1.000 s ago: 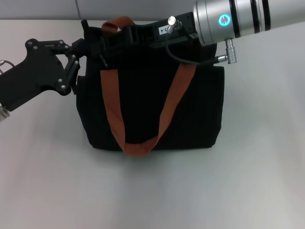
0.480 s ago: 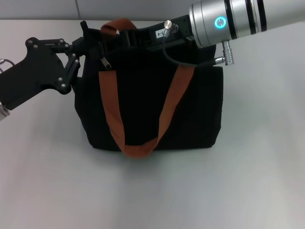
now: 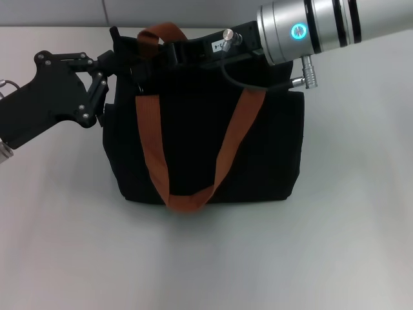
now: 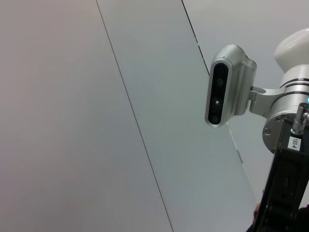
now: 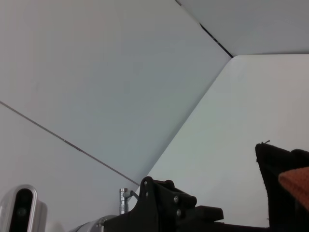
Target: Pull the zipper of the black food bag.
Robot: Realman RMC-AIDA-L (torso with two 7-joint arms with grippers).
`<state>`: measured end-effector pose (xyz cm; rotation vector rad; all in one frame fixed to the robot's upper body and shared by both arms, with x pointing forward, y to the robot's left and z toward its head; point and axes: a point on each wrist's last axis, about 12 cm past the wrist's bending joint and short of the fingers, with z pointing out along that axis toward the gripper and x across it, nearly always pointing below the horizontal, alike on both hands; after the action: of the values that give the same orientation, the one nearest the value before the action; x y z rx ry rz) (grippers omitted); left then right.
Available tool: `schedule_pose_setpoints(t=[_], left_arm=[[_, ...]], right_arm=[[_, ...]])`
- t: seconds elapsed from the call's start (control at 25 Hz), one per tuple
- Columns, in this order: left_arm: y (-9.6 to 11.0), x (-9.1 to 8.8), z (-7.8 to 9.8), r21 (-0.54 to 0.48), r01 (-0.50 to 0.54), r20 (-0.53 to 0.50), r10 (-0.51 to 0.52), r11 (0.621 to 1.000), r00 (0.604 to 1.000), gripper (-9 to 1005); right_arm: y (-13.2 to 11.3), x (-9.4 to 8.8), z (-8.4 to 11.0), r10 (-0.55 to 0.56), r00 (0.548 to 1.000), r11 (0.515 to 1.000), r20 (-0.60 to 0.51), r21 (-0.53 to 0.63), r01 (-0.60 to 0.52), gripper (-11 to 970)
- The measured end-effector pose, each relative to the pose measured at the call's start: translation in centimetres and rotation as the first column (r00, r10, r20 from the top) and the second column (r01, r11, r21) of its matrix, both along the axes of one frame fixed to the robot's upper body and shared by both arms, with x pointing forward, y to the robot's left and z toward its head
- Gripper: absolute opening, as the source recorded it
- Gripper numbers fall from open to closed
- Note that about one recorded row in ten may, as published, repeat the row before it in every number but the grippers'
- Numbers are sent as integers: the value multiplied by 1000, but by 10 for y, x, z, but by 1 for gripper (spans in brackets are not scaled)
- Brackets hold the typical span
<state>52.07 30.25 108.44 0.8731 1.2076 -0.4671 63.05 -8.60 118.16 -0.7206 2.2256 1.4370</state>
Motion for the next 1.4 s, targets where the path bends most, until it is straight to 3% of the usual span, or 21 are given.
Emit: schedule_pose_setpoints(t=[0.04,0.8,1.0,1.4], left_arm=[[0,0,0,-1,1,1,-1,1000,1000,23],[-1,1,2,-10,5,9,-5,1000,1000,24],[-1,1,2,-11,5,9,-5,1000,1000,24],[0,0,2,-15,3,5,-3,1000,1000,24]], right_arm=[[0,0,0,0,1000,1000,0,0,0,94],[-3,1,0,-3,1000,1000,10,-23,3,93],[-1,1,1,3,1000,1000,15,-22,-3,198],[1,0,5,17,1000,1000,24,-20,-17,265]])
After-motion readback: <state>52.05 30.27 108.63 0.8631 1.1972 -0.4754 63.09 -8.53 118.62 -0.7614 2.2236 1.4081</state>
